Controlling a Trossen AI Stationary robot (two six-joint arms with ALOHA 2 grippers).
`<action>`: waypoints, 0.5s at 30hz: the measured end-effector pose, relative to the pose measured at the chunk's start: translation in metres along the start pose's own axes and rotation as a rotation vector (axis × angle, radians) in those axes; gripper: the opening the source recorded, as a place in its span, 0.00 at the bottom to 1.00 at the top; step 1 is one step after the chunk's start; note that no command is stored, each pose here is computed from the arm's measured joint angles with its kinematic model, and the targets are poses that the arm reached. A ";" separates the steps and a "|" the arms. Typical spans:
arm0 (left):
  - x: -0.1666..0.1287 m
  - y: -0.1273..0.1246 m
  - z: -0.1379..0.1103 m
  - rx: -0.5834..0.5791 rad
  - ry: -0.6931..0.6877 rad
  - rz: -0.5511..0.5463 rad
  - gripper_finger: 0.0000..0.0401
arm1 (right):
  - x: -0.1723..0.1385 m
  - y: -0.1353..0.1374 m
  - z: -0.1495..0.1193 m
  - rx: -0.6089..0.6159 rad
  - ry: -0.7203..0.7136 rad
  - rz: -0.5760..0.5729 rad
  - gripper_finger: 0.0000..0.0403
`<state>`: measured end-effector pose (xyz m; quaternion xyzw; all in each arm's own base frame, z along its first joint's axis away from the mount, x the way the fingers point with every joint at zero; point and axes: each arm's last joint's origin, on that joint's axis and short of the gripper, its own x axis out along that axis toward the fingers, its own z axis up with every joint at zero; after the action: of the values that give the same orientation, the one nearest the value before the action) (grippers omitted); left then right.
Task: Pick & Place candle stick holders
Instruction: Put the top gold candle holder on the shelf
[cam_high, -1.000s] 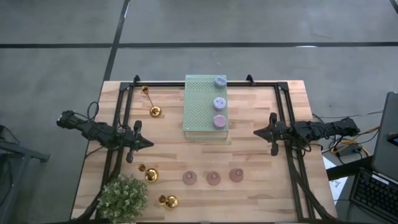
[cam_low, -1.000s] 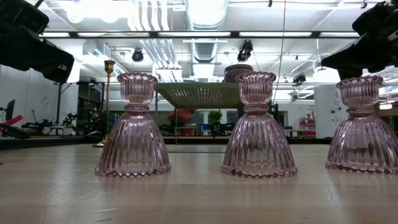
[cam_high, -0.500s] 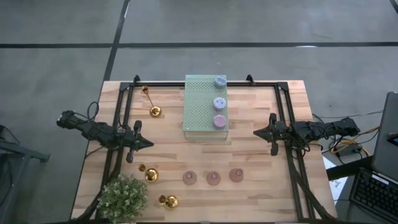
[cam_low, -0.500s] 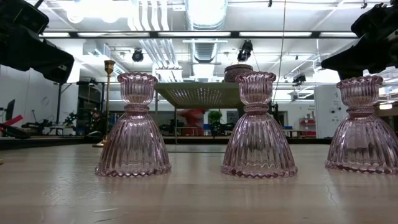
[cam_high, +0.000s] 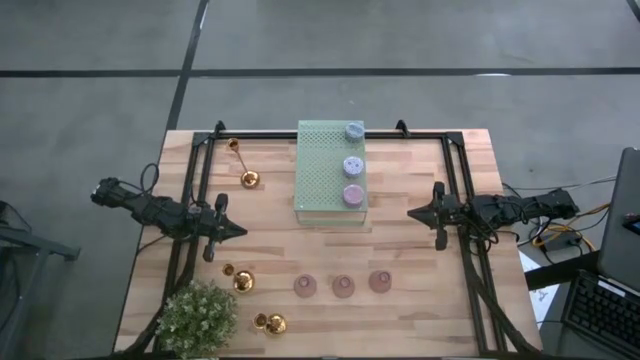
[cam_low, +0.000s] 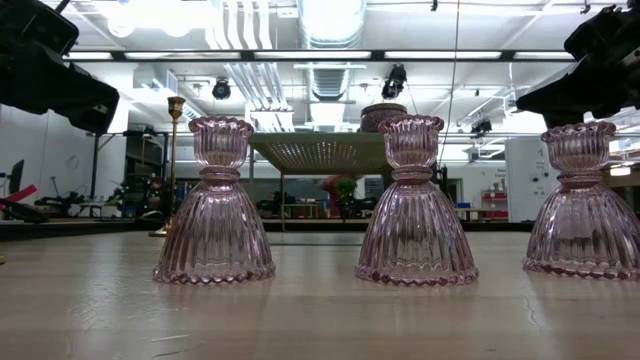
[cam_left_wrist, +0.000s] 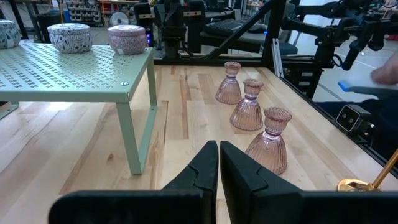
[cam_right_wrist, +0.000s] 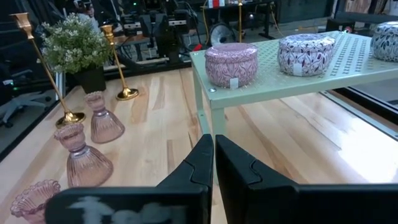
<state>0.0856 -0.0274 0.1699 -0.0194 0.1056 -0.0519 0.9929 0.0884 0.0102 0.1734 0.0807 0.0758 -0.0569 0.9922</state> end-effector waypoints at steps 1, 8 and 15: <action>0.000 0.000 0.000 0.000 0.000 0.000 0.05 | 0.000 0.000 0.000 0.000 0.000 0.000 0.03; 0.000 0.000 0.000 0.000 0.000 0.000 0.05 | 0.000 0.000 0.000 0.000 0.000 0.000 0.03; 0.000 0.000 -0.002 -0.016 0.023 0.003 0.05 | 0.000 0.000 0.000 0.000 0.000 -0.001 0.03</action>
<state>0.0850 -0.0271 0.1683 -0.0264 0.1174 -0.0501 0.9915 0.0884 0.0102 0.1734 0.0805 0.0757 -0.0573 0.9922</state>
